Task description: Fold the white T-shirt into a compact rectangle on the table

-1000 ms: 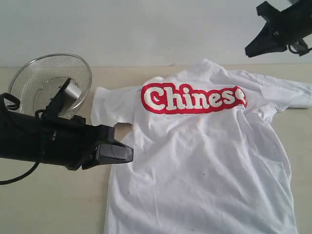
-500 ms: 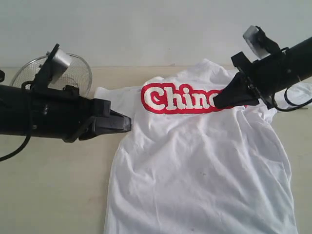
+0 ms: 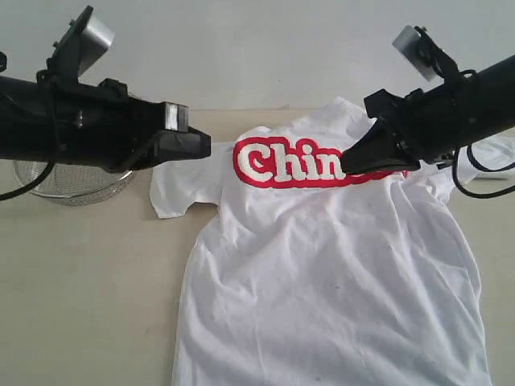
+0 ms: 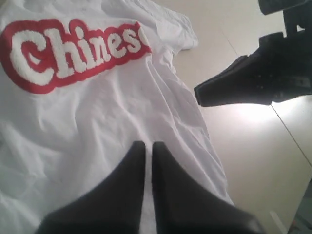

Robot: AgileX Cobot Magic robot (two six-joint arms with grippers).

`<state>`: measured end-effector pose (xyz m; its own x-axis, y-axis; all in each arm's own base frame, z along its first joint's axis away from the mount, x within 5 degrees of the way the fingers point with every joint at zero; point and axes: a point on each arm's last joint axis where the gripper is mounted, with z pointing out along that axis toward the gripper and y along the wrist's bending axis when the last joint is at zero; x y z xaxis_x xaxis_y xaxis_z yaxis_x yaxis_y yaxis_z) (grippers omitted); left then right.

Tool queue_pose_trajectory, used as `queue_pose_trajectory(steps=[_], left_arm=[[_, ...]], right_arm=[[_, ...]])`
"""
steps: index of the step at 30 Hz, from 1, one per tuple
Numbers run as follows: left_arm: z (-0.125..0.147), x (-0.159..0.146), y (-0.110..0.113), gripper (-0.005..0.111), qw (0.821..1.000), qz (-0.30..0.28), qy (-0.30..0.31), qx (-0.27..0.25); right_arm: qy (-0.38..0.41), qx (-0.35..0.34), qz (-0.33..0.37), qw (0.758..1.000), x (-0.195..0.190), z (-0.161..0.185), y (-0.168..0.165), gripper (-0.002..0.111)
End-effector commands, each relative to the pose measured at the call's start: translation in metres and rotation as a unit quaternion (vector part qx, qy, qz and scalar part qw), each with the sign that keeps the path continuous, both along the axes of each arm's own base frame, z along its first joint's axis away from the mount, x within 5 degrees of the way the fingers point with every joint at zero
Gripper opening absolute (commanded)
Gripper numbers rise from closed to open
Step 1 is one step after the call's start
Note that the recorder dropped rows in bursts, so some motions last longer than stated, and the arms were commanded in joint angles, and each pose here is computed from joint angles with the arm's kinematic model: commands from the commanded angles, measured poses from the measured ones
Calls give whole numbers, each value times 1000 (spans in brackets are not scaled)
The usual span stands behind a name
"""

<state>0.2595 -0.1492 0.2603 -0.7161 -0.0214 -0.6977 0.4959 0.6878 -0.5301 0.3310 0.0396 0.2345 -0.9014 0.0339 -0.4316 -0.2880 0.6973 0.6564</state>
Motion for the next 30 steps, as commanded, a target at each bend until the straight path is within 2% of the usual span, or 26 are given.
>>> queue_pose_trajectory(steps=[1,2,3,5,7,8,10,13,16,22,24,30], left_arm=[[1,15,-4,22,1000,6,-7,16],[-2,20,-4,29,1000,13,-7,22],[-8,29,-5,43,999,25,-4,30],[-15,49,-8,52,998,46,-6,43],[-22,71,-13,44,996,48,-23,74],[-25,83,-15,31,994,35,-38,95],[-33,99,-17,4,993,36,-40,107],[-55,121,-10,5,994,52,2,97],[-83,138,-1,4,991,53,24,117],[-113,166,7,4,989,41,61,130],[-119,178,9,4,987,47,71,137],[-122,205,0,4,987,13,75,141]], right_arm=[[-21,-15,16,1000,-3,2,7,0],[-21,-15,16,1000,-3,2,7,0],[-21,-15,16,1000,-3,2,7,0],[-24,-15,30,999,-4,2,11,0],[-41,-21,72,996,-7,2,24,0],[-62,-28,112,991,-10,2,38,0],[-84,-41,137,986,-13,2,57,0],[-115,-65,136,982,-10,1,71,0],[-118,-65,128,983,-9,1,70,0],[-141,-40,122,982,-6,6,73,0],[-147,-24,114,982,-5,9,74,0],[-163,-11,89,983,-1,12,75,0]])
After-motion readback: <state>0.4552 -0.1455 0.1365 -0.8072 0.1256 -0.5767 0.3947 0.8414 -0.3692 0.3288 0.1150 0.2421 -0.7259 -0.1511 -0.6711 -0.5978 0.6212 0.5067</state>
